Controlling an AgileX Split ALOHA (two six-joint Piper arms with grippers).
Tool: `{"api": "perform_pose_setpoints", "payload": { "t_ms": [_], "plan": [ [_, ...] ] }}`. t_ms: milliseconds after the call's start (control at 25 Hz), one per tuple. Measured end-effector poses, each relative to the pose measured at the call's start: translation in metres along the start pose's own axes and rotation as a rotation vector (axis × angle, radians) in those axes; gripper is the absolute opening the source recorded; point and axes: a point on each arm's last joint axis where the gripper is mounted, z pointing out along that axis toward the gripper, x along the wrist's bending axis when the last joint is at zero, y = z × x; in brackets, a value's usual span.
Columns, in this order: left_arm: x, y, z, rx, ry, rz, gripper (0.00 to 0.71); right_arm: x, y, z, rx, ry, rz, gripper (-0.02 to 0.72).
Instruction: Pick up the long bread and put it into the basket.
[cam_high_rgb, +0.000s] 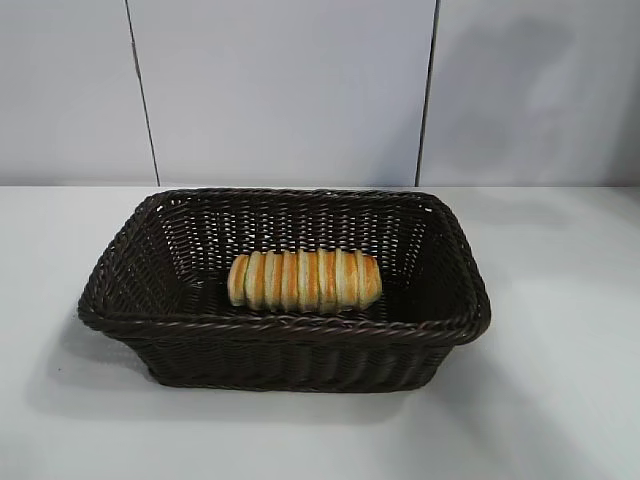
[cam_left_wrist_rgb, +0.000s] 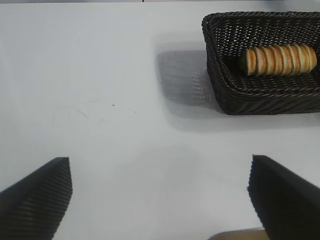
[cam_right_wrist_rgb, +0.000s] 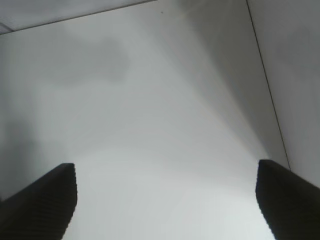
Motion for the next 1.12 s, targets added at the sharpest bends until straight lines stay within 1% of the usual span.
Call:
{"api": "perform_pose_setpoints", "payload": {
  "t_ms": [200, 320, 480, 600, 720, 840, 880, 960, 1120],
  "plan": [
    [0.0, 0.0, 0.0, 0.0, 0.0, 0.0, 0.689, 0.007, -0.035, -0.053, -0.089, 0.032, 0.007, 0.695],
    [0.0, 0.0, 0.0, 0.0, 0.0, 0.0, 0.689, 0.01, -0.065, -0.086, -0.155, 0.031, 0.004, 0.695],
    [0.0, 0.0, 0.0, 0.0, 0.0, 0.0, 0.689, 0.014, -0.111, -0.117, -0.23, 0.027, 0.001, 0.695],
    [0.0, 0.0, 0.0, 0.0, 0.0, 0.0, 0.689, 0.017, -0.149, -0.138, -0.335, 0.02, -0.002, 0.695],
    [0.0, 0.0, 0.0, 0.0, 0.0, 0.0, 0.689, 0.02, -0.187, -0.148, -0.427, 0.014, -0.003, 0.695],
    [0.0, 0.0, 0.0, 0.0, 0.0, 0.0, 0.689, 0.021, -0.218, -0.145, -0.48, 0.006, -0.004, 0.695],
    [0.0, 0.0, 0.0, 0.0, 0.0, 0.0, 0.689, 0.021, -0.226, -0.142, -0.492, 0.004, -0.006, 0.695],
    [0.0, 0.0, 0.0, 0.0, 0.0, 0.0, 0.689, 0.022, -0.24, -0.134, -0.507, 0.02, -0.018, 0.695],
    [0.0, 0.0, 0.0, 0.0, 0.0, 0.0, 0.689, 0.023, -0.269, -0.122, -0.501, 0.051, -0.021, 0.695]
  ]
}}
